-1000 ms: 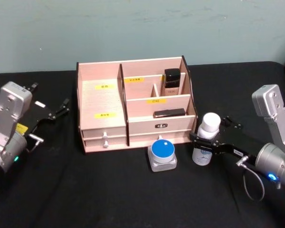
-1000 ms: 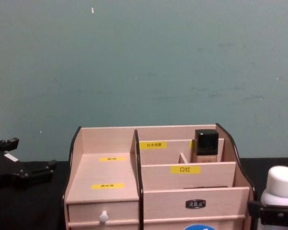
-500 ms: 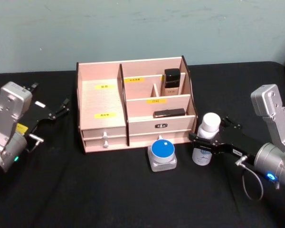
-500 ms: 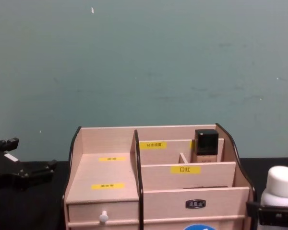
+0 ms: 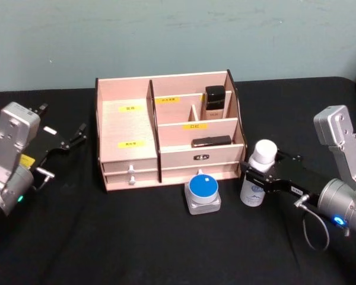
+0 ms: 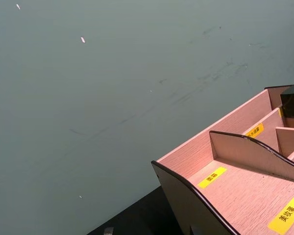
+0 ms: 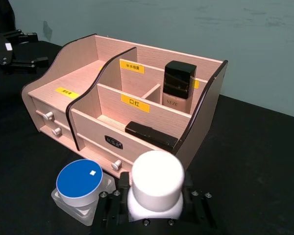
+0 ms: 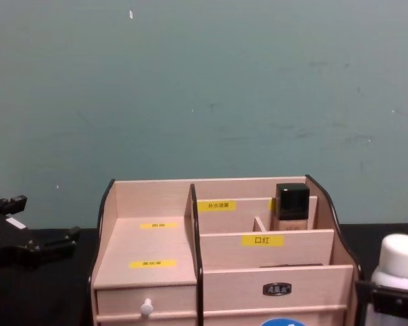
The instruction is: Pick up the facial cleanser and watermelon frost from the table and place them into the tiered storage box.
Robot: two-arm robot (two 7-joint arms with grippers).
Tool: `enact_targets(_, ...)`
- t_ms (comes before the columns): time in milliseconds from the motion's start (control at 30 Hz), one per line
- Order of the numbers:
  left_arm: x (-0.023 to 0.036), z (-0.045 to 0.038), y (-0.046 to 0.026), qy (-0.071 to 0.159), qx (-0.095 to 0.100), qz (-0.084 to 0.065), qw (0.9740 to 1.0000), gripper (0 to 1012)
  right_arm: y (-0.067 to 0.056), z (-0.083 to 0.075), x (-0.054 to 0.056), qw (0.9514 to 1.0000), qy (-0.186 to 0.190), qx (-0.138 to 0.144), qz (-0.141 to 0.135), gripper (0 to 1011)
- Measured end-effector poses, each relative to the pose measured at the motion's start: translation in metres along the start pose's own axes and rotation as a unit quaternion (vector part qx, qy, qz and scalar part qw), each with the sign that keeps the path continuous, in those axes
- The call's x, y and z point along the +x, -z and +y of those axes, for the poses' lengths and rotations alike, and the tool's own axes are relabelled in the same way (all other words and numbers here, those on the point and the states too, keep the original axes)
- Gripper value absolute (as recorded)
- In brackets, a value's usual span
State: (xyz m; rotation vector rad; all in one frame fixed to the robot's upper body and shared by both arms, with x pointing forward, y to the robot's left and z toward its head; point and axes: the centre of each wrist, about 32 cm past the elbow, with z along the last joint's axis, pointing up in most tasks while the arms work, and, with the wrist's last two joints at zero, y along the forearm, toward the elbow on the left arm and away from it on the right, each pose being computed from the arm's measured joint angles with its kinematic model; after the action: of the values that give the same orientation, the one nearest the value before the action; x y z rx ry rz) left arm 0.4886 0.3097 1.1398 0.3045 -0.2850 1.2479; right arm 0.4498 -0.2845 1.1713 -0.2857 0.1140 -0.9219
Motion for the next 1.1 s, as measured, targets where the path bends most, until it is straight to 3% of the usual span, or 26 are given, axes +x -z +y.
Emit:
enact_targets(100,0.0,0.0,0.0,0.0,0.0,0.0,1.0,1010,0.0,0.0,0.0,1.0,0.0,0.0,0.0,602)
enact_targets(800,0.0,0.0,0.0,0.0,0.0,0.0,1.0,1010,-0.001,-0.001,0.0,1.0,-0.001,0.004,0.0,601)
enact_targets(1100,0.0,0.0,0.0,0.0,0.0,0.0,1.0,1010,-0.015,-0.008,0.001,0.9997,-0.007,0.017,-0.015,601)
